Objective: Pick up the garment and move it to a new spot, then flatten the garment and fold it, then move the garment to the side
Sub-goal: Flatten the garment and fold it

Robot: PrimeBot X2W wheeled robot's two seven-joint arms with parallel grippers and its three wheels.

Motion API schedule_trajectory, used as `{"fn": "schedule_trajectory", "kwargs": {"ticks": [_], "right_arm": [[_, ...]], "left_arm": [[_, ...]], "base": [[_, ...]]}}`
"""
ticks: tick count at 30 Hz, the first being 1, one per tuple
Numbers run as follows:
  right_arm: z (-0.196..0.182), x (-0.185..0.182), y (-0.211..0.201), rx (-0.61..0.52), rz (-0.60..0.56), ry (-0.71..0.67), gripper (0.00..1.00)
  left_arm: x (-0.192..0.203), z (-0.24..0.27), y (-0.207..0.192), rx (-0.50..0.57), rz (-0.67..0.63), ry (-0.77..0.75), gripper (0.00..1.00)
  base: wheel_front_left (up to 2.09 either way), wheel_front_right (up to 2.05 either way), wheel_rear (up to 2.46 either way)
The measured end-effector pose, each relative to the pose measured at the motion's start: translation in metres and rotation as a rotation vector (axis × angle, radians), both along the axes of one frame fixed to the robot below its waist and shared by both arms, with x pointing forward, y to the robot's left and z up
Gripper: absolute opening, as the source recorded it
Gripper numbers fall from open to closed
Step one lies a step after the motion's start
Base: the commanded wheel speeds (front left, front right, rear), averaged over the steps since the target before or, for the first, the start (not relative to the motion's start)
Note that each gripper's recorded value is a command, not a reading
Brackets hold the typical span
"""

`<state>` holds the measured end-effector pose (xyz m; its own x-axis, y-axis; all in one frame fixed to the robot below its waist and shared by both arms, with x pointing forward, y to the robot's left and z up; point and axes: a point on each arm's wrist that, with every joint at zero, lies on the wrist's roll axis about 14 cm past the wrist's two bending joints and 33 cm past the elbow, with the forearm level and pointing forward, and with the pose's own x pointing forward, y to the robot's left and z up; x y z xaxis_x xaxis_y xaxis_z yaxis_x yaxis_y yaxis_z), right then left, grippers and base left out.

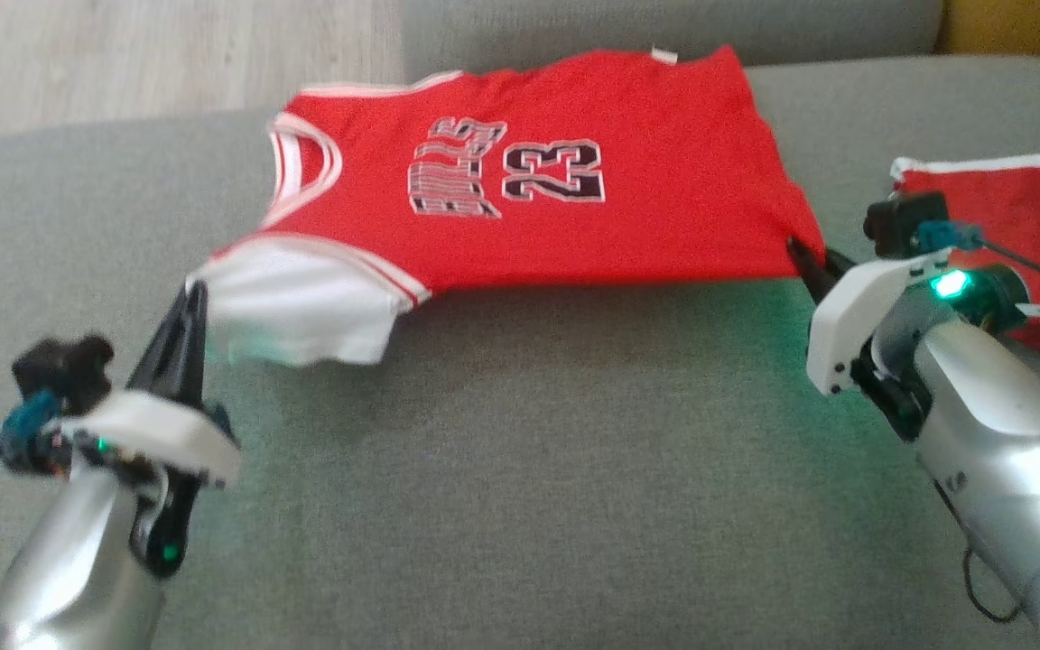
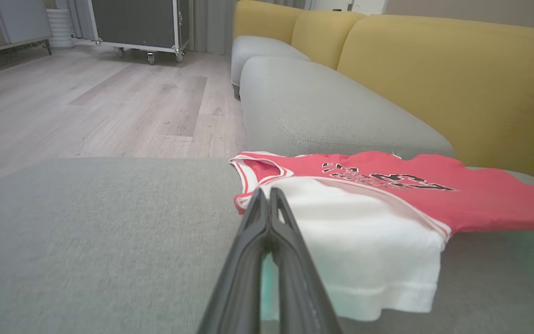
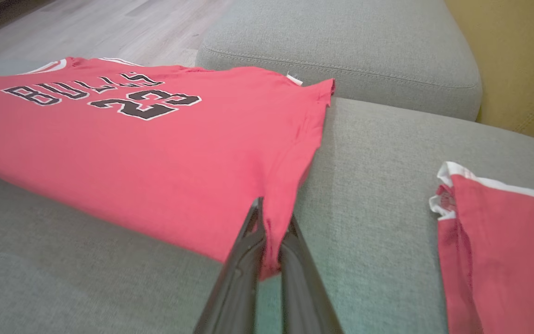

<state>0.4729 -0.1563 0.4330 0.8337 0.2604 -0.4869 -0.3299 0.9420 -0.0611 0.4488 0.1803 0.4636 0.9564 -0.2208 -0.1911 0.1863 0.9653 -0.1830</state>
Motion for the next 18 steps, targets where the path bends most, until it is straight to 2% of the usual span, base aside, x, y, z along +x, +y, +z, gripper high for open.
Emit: {"fn": "schedule_trajectory", "kwargs": {"ticks": [10,18], "right_arm": [[-0.002,-0.060,-0.009,0.021,0.036,0.088,0.00],[0.001,-0.074,-0.014,0.063,0.031,0.084,0.00]], "left_arm": [[-0.064,0.007,-0.006,-0.013,-0.030,0.029,0.00],[-0.082,0.012,-0.019,-0.028,-0.055,0.047,0.00]], "base": [[0.00,0.00,0.00],[0.00,0.00,0.00]]}}
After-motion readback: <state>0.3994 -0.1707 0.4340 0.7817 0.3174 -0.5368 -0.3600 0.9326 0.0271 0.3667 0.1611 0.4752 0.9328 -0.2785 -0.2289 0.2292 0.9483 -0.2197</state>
